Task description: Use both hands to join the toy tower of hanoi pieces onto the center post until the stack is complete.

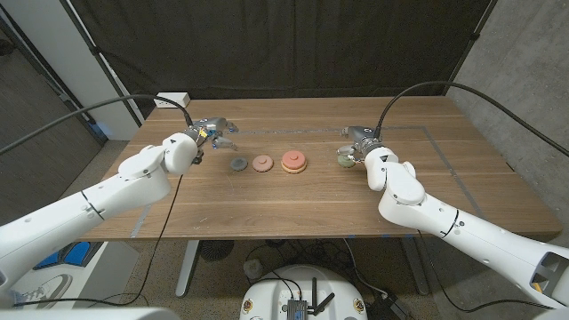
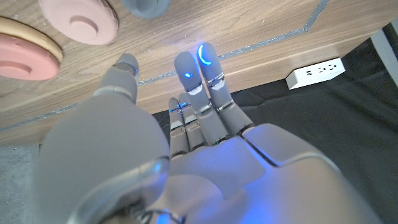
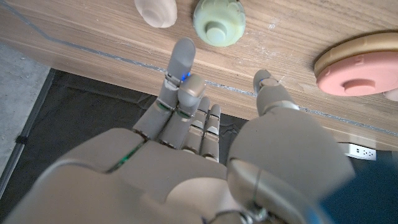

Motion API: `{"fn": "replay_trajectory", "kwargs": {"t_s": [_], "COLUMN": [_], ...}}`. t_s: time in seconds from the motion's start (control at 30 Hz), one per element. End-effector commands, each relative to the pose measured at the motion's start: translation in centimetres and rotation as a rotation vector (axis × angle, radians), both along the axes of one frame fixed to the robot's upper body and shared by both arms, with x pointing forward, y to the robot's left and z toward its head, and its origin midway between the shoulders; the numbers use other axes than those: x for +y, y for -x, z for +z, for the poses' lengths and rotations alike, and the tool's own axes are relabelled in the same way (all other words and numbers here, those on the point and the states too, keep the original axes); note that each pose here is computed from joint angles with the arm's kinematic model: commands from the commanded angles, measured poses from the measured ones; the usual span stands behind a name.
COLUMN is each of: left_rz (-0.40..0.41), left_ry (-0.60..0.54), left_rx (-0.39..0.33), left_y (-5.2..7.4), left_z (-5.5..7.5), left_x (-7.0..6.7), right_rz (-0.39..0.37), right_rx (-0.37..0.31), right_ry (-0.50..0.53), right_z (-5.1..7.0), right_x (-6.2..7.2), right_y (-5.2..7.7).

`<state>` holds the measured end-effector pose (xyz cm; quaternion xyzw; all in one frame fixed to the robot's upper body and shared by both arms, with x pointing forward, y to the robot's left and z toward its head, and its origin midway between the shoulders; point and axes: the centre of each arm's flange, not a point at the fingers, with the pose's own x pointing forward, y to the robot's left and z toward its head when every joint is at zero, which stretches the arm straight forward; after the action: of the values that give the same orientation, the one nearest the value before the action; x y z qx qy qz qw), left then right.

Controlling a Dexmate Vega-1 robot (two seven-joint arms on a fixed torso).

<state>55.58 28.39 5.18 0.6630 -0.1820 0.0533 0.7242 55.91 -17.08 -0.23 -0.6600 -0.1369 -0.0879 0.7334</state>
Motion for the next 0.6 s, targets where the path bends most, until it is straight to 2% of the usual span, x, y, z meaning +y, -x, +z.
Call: {"fn": "replay_trajectory", "kwargs": {"t_s": [0.03, 0.6], "left_rz": [-0.061, -0.133], "left_ry": [-0.064, -0.139], "left_rx": [0.074, 0.161], "left_y": [-0.6, -1.6], "left_z": [0.7, 0.9], "left_x": [-0.6, -1.7], "right_rz": [-0.003, -0.004], "right_rx": [0.005, 0.004], "right_ry": [-0.006, 0.002], "right_z": [-0.2, 0.1], "right_x": [0.3, 0.4], "right_y": [0.2, 0.4]}}
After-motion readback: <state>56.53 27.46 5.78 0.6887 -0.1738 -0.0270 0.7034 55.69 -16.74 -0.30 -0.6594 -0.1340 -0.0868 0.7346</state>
